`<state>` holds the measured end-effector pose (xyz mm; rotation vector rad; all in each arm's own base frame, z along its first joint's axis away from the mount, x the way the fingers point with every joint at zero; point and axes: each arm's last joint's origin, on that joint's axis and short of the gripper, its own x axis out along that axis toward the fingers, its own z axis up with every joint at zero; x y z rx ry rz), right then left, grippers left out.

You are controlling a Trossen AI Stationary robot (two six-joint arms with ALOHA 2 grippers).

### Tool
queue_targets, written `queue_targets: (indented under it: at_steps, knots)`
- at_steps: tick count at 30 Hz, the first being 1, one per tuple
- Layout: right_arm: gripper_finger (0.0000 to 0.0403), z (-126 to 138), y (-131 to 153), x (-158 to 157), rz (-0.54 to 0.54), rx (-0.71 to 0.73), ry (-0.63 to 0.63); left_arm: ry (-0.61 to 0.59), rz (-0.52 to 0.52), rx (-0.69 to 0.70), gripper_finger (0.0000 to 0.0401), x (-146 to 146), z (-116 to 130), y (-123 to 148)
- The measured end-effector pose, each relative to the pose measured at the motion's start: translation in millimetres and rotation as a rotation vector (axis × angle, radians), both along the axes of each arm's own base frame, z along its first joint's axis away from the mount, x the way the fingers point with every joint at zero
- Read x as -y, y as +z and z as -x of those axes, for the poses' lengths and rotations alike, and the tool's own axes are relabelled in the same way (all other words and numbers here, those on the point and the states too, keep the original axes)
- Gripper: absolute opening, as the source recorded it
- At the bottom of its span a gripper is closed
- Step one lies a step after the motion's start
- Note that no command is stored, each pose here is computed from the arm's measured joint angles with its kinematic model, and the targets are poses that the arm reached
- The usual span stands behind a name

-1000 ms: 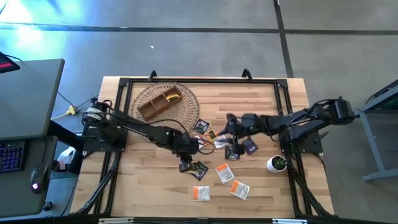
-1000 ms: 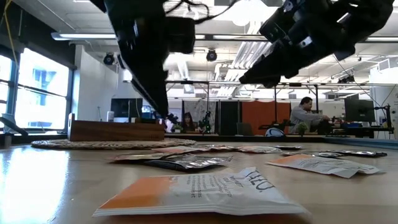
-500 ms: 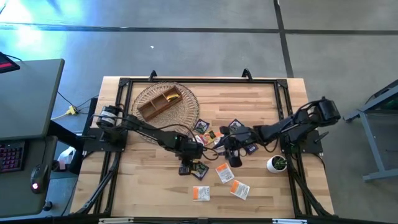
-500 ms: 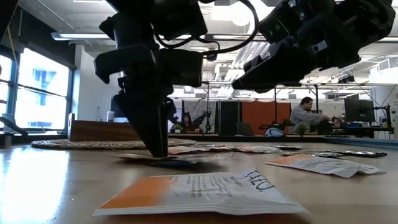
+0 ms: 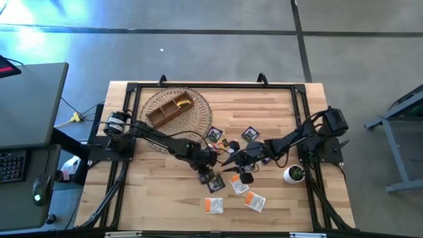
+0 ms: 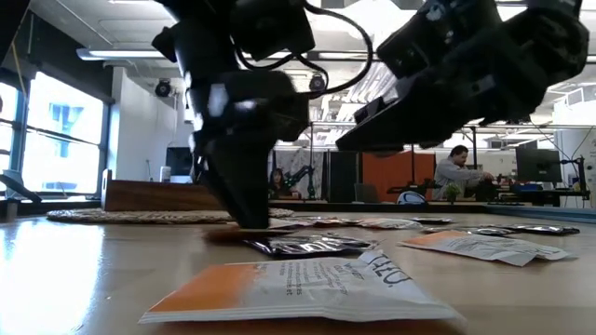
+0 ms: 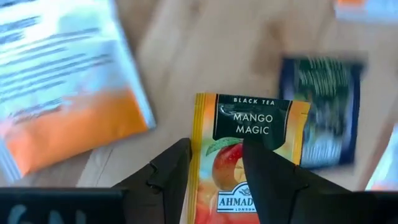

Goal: Pick & Place Tea
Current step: Put the yellow tea bag into the right section of the wooden organizer

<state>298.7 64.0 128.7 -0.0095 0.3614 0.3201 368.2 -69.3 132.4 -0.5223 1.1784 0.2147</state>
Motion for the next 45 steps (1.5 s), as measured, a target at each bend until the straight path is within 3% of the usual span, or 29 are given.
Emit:
queue_targets:
  at_steps: [5,13,22,32,35,40,45]
  knots:
    - [0.0078,-16.1,-9.0,-4.0,-0.026,-0.037,0.016,0.173,0.050,0.031,0.0152,-2.3,-4.3,1.3]
    - [0.0051,-20.8,-14.5,-4.8,-0.013,-0.126,0.012,0.186,0.021,0.105,0.0152,-2.4,-13.4,10.8]
    - [0.0090,-14.8,-15.6,-3.0,0.289,-0.104,0.172,0.179,-0.001,0.119,0.0152,-3.2,-14.6,11.2]
    - [0.0148,-12.9,-16.0,-2.2,0.461,-0.082,0.225,0.205,0.026,0.128,0.0152,-4.9,-15.9,11.8]
    - [0.0153,-11.6,-18.1,-1.2,0.514,-0.093,0.245,0.219,0.078,0.130,0.0152,-4.9,-17.0,12.4]
    - [0.0152,-10.6,-19.6,-0.9,0.542,-0.104,0.254,0.219,0.076,0.135,0.0152,-4.5,-17.4,12.6]
    - [0.0143,-8.7,-23.1,2.6,0.673,-0.144,0.226,0.202,0.124,0.198,0.0152,-2.6,-23.1,16.3]
